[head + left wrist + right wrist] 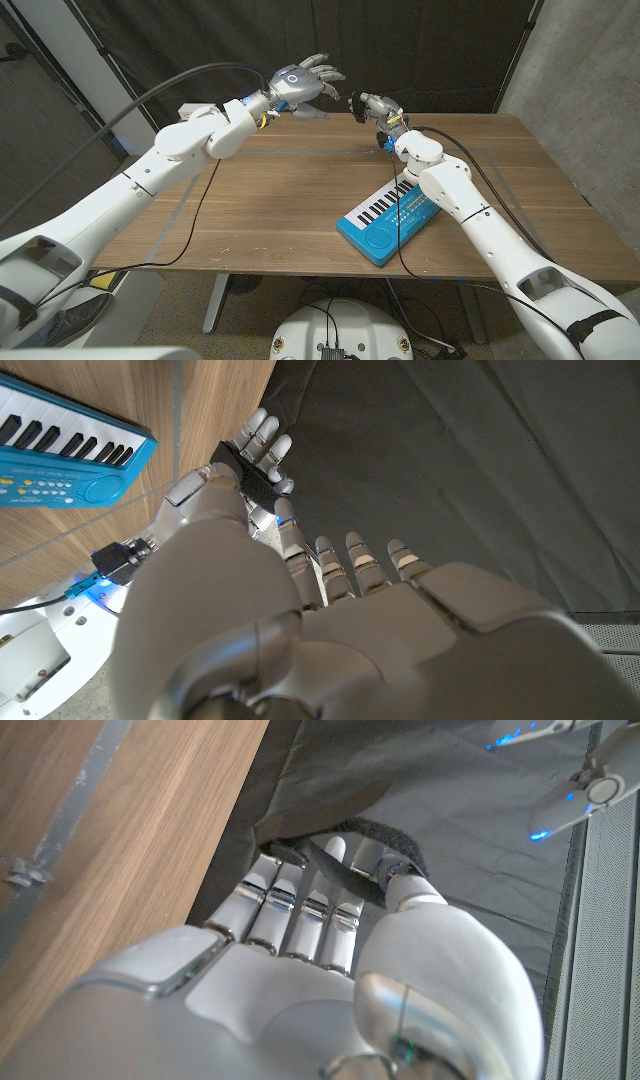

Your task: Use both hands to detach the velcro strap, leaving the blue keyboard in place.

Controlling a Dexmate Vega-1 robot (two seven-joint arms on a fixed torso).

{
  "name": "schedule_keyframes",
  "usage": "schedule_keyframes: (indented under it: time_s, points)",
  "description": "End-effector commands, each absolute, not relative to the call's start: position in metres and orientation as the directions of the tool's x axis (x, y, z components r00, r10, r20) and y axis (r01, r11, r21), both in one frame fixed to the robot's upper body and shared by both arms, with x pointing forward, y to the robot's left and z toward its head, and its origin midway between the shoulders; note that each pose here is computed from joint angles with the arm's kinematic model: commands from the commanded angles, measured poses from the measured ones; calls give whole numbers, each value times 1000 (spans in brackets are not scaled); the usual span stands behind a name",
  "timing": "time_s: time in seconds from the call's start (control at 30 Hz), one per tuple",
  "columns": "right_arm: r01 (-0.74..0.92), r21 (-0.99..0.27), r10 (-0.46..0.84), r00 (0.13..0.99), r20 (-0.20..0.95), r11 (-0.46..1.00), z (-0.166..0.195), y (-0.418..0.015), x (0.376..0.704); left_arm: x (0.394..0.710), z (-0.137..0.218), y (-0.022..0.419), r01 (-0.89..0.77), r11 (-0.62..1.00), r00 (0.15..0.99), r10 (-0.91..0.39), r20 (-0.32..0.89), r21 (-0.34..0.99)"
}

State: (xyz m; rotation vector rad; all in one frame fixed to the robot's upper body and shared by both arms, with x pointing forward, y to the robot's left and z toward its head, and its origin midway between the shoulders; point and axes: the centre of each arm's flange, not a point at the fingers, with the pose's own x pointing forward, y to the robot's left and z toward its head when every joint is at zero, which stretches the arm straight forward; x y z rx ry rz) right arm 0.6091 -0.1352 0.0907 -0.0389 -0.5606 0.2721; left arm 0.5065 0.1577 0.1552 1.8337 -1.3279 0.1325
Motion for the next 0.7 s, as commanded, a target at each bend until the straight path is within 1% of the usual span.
schedule_keyframes:
  time_s: [0.03, 0.27, 0.53, 0.7]
  points:
    - [-302, -58, 286, 802, 525, 952, 95, -134, 609, 507, 154, 158, -837, -52, 397, -743, 539, 545]
    - [-326, -33, 294, 801, 521, 945, 94, -134, 608, 508, 153, 158, -857, -19, 355, -746, 564, 514]
    - [-372, 2, 318, 795, 516, 928, 94, -132, 609, 513, 154, 157, -863, -3, 338, -746, 573, 505]
    - [-385, 23, 317, 791, 523, 923, 93, -133, 608, 515, 154, 157, -884, 10, 307, -742, 596, 468]
